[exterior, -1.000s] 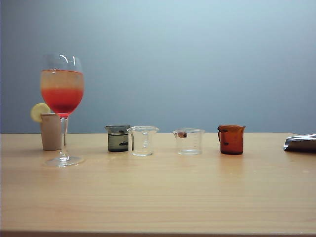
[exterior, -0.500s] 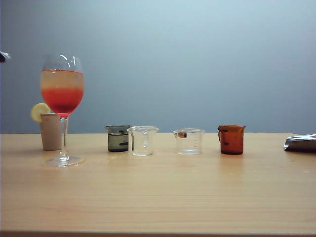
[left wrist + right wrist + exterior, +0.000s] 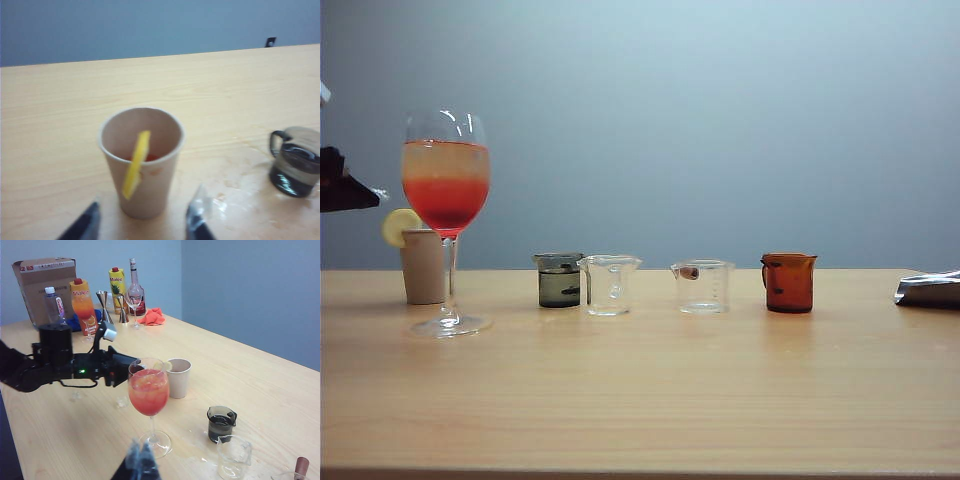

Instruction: Pick up the lemon slice from the paper cup on the left and carefully insert it into the rim of the goblet.

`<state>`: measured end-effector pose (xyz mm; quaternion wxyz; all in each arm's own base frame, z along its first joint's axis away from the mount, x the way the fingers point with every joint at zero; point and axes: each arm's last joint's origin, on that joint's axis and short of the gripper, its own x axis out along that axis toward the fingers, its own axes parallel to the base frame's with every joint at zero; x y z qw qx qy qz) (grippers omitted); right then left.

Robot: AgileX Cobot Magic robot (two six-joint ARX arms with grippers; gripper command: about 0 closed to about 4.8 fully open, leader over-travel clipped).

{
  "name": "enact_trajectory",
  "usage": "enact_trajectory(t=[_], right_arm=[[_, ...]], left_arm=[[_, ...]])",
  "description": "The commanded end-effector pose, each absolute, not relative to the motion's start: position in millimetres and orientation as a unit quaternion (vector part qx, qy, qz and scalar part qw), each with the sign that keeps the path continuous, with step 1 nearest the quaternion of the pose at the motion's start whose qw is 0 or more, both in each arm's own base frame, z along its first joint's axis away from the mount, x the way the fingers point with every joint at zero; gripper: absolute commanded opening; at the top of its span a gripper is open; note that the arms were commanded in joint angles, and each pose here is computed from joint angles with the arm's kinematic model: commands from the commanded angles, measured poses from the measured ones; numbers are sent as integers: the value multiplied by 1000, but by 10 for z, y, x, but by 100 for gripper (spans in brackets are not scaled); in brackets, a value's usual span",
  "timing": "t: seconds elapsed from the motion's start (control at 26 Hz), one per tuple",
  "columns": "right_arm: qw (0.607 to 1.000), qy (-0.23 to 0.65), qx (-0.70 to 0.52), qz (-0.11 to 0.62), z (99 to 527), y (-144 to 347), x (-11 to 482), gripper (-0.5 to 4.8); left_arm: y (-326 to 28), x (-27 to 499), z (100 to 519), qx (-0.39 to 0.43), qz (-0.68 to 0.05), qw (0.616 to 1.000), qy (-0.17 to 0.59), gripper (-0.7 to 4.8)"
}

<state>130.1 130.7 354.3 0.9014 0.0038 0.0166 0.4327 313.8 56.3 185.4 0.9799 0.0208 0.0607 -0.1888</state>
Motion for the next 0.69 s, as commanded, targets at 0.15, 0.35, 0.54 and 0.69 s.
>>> enact_trajectory(t=[0.15, 0.35, 0.54, 0.69], right_arm=[[901, 9, 6, 433, 3565, 1304, 1298, -3], [901, 14, 3, 433, 3550, 1310, 1306, -3], [901, 24, -1, 433, 3524, 1323, 1320, -3], [901, 25, -1, 432, 3521, 1324, 1323, -3]], left_arm=[[594, 3343, 1928, 55, -226, 972, 31, 242], [630, 3519, 1891, 53, -240, 969, 30, 248], [663, 3690, 1827, 51, -255, 965, 31, 247], [668, 3716, 1791, 52, -257, 964, 35, 246]])
